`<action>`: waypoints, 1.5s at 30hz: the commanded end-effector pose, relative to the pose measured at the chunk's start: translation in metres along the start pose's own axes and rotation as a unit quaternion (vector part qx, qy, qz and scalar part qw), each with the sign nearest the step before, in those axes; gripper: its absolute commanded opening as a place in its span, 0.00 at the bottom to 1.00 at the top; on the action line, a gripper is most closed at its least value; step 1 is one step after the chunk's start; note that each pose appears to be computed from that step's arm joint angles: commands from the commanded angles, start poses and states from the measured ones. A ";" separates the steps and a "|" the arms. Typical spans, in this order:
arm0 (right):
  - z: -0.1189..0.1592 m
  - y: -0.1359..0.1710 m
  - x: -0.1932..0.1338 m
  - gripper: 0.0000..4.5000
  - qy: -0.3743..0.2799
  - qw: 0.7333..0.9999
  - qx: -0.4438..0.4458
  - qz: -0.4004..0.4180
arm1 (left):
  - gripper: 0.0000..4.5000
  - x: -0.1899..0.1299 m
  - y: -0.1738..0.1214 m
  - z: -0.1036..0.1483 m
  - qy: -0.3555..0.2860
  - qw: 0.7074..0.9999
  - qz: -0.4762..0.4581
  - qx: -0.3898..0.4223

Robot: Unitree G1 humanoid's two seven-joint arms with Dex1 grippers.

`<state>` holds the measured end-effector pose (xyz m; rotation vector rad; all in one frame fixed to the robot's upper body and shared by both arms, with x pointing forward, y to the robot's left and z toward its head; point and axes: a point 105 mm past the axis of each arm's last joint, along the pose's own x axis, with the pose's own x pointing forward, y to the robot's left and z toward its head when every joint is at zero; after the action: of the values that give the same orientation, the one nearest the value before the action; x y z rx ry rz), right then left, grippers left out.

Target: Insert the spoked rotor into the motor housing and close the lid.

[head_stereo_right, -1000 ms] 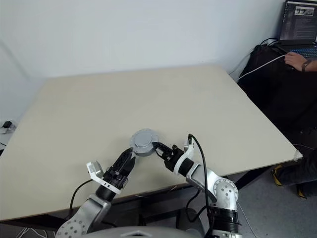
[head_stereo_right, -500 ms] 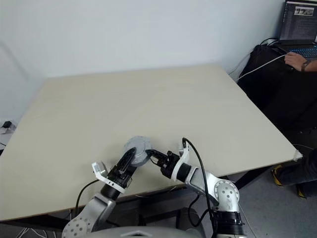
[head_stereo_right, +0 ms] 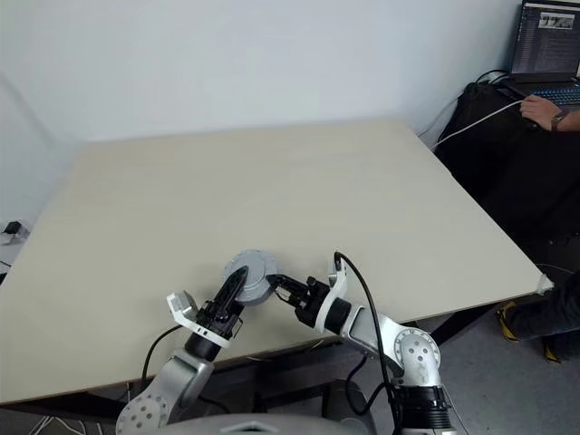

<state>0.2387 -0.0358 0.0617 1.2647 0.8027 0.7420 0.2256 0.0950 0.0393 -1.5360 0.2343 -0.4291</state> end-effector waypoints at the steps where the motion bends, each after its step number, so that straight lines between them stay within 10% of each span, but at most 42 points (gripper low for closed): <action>1: 0.008 0.014 0.001 0.27 -0.015 0.999 -0.048 0.013 | 0.49 0.014 -0.018 -0.010 -0.015 0.999 -0.044 -0.024; 6: 0.006 0.022 -0.001 0.27 -0.011 0.996 -0.082 0.033 | 0.49 0.014 -0.018 -0.010 -0.018 0.999 -0.042 -0.021; 16: 0.009 0.024 -0.010 1.00 -0.012 0.991 -0.131 0.023 | 0.47 0.017 -0.017 0.000 -0.036 0.999 -0.030 0.004; 23: 0.023 0.004 -0.020 1.00 -0.031 0.924 -0.373 -0.074 | 0.47 0.026 -0.010 0.036 -0.081 0.995 -0.001 0.057; 31: 0.025 -0.008 -0.023 1.00 -0.040 0.787 -0.607 -0.102 | 0.47 0.051 0.013 0.094 -0.152 0.980 0.081 0.100; 45: 0.038 -0.019 -0.034 1.00 -0.092 0.717 -0.676 -0.140 | 0.47 0.109 0.006 0.149 -0.188 0.966 0.113 0.136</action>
<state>0.2474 -0.0819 0.0388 -0.1346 0.1605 0.7038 0.3719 0.1789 0.0251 -1.3049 0.1332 0.0491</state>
